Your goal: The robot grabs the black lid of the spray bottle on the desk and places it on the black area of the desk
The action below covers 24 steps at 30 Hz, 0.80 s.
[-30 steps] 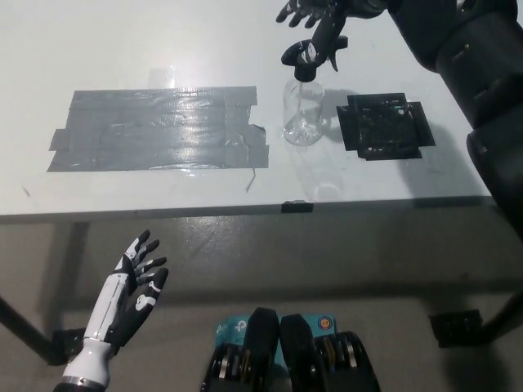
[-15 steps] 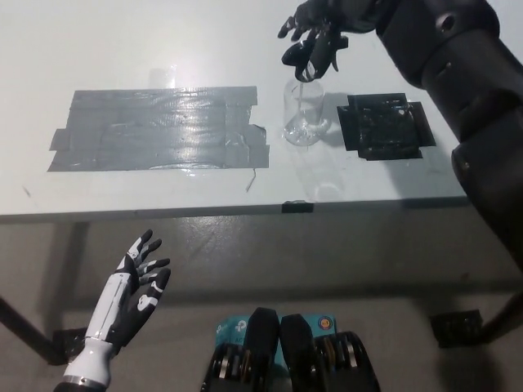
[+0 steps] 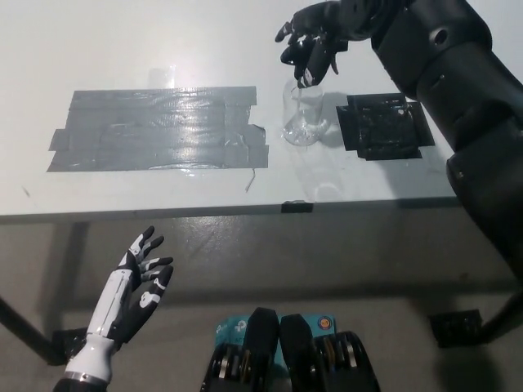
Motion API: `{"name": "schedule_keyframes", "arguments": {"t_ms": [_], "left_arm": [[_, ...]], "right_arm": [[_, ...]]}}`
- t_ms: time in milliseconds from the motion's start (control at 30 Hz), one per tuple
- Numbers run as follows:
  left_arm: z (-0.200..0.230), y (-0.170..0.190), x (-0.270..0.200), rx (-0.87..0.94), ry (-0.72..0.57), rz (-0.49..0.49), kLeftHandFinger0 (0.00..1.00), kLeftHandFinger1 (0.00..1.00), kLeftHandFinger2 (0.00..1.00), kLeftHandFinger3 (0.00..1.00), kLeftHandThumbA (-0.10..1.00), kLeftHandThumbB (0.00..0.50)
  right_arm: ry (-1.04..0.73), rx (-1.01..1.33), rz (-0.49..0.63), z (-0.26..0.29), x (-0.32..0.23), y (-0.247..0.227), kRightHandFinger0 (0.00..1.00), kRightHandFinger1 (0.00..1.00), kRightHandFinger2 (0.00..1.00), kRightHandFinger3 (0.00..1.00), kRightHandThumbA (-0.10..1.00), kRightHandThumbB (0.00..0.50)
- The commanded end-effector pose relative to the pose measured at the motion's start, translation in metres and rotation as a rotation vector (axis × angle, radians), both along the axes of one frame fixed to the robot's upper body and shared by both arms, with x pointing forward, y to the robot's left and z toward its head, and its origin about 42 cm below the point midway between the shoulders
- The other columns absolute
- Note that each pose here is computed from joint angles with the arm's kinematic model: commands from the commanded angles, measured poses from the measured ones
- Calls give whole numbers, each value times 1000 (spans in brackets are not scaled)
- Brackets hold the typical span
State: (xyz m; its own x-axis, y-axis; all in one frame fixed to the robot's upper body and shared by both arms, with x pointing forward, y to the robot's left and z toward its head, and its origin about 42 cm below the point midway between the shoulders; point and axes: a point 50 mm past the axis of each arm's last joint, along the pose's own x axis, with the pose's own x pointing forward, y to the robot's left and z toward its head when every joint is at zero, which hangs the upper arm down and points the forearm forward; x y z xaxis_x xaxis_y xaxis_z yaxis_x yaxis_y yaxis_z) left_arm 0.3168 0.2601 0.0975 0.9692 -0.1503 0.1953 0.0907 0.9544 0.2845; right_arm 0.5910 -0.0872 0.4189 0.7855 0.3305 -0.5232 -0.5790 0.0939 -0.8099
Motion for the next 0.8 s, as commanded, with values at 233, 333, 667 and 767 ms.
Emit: {"name": "schedule_keyframes", "arguments": {"t_ms": [233,333,667,767], "left_arm": [[17,3,7,26,-77,-26,678,762,916,1000,773,167],[17,2,8,24,-81,-26,675,760,913,1000,771,167],[22,2,14,38,-103,-31,657,745,902,1000,797,172],[22,2,14,39,-97,-33,659,745,900,1000,801,172]], "right_arm": [[-275,-14,-13,27,5,1,760,724,709,701,-97,254],[-276,-33,-6,24,6,-3,1000,801,650,576,-100,297],[-222,-11,-60,29,8,-16,695,630,616,556,-100,264],[-228,-18,-61,30,8,-17,740,662,642,578,-100,224]]}}
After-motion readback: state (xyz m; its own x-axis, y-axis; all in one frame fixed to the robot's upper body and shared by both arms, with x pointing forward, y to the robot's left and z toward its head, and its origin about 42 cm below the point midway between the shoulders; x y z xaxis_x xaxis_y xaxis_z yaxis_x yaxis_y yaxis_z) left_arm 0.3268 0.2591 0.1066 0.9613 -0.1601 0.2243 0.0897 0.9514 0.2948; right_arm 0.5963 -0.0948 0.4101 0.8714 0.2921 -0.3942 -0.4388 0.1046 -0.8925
